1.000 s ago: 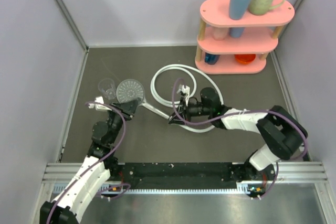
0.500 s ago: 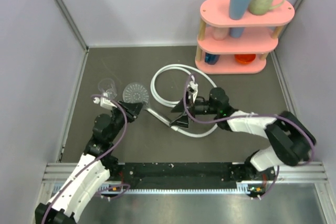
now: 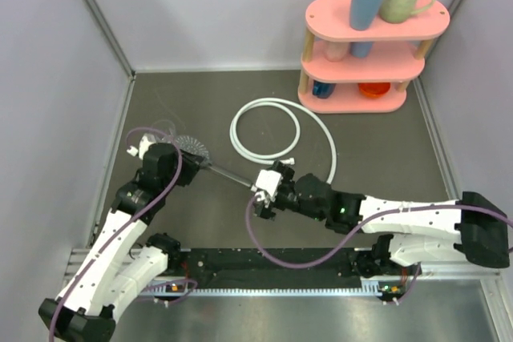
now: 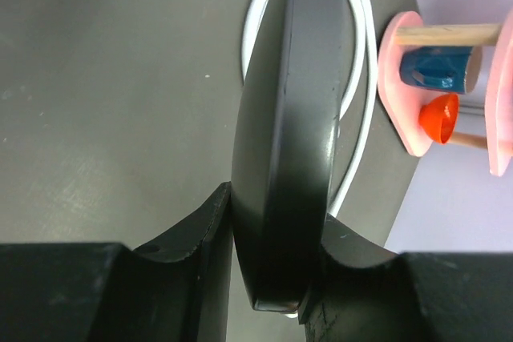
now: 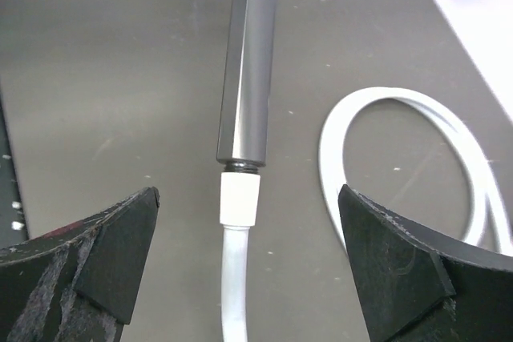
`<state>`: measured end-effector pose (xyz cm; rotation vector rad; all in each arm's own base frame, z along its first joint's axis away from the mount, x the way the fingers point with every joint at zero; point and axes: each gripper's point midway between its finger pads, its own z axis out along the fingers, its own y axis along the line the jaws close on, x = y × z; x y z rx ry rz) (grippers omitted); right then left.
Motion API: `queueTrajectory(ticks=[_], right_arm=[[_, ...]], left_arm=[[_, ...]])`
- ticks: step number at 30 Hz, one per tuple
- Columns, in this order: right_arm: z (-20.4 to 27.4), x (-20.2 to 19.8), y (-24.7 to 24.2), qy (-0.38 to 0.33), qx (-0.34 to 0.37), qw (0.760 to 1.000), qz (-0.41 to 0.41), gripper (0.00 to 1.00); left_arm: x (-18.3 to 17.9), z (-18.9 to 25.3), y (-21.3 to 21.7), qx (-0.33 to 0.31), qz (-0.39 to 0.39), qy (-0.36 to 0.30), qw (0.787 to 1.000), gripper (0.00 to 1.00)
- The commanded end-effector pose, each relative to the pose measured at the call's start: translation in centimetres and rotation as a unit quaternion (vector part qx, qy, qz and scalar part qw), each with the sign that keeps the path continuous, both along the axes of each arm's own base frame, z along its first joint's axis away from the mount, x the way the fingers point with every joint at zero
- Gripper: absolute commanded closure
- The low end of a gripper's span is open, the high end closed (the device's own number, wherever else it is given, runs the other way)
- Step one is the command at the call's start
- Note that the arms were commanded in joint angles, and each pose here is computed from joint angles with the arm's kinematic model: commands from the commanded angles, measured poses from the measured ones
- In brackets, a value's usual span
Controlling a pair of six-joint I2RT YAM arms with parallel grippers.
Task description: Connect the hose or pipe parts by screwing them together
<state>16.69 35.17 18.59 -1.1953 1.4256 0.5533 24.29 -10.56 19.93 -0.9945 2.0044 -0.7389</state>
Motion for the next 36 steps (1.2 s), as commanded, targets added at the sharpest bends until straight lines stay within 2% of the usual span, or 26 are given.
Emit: queueTrajectory(ticks=[1,5,10,15,18,19,21,22,24,28,29,31,32,33,34,35,36], right_arm=[[1.3,2.0,-1.3,-0.122,-0.065,0.987,-0.086,0.08],[0.5,2.3,-0.5,-0.16,-0.102,0.975,-0.111,0.1],[0.2,2.5,1.1,-0.168,-0.103,0.974,-0.116,0.15],[-0.3,2.8,2.8,-0.172,-0.096,0.974,-0.114,0.32],[0.5,3.0,3.8,-0.175,-0.076,0.975,-0.119,0.6],[0.8,3.1,4.1,-0.173,-0.072,0.975,-0.12,0.77],[0.8,3.0,4.4,-0.16,-0.062,0.978,-0.116,0.86],[1.3,3.0,4.5,-0.153,-0.053,0.98,-0.117,0.93],[1.1,3.1,4.5,-0.131,-0.043,0.984,-0.11,0.99],[1.2,3.3,4.2,-0.078,-0.023,0.993,-0.088,1.0],[1.7,2.5,4.7,-0.058,-0.006,0.997,-0.051,1.0],[1.8,3.0,4.3,-0.003,0.013,0.999,-0.032,1.0],[1.9,1.5,5.1,0.025,0.026,0.999,0.028,1.0],[2.6,1.0,5.2,0.058,0.043,0.996,0.053,1.0],[2.4,1.8,4.6,0.083,0.045,0.993,0.065,1.0],[2.5,0.6,4.8,0.11,0.049,0.986,0.112,1.0],[2.7,0.2,5.0,0.127,0.049,0.981,0.137,1.0]], left_arm=[[-0.4,2.5,0.6,-0.031,0.041,0.016,0.999,1.0],[-0.4,3.1,0.6,-0.038,0.045,0.014,0.998,1.0],[-0.6,2.7,0.0,-0.05,0.036,0.029,0.998,1.0],[-1.1,1.7,-0.7,-0.081,0.032,0.04,0.995,1.0],[-1.4,0.8,-1.4,-0.1,0.022,0.045,0.994,1.0],[-1.6,1.1,-1.4,-0.105,0.019,0.035,0.994,1.0],[-1.7,0.2,-1.2,-0.101,0.018,0.03,0.994,1.0],[-1.7,0.4,-1.1,-0.101,0.013,0.008,0.995,1.0],[-1.8,0.9,-0.7,-0.089,0.007,-0.028,0.996,1.0],[-0.9,2.1,-0.9,-0.069,-0.025,-0.122,0.99,1.0],[-0.6,2.6,-1.3,-0.063,-0.043,-0.15,0.986,1.0],[-1.0,2.5,-2.6,-0.036,-0.106,-0.211,0.971,1.0],[-0.8,4.7,-3.0,-0.043,-0.117,-0.272,0.954,1.0],[-1.0,5.9,-3.2,-0.035,-0.129,-0.322,0.937,1.0],[-1.1,4.0,-3.7,-0.035,-0.144,-0.327,0.933,1.0],[-1.3,6.1,-3.7,-0.048,-0.142,-0.384,0.911,1.0],[-1.7,6.6,-3.8,-0.058,-0.146,-0.405,0.901,1.0]])
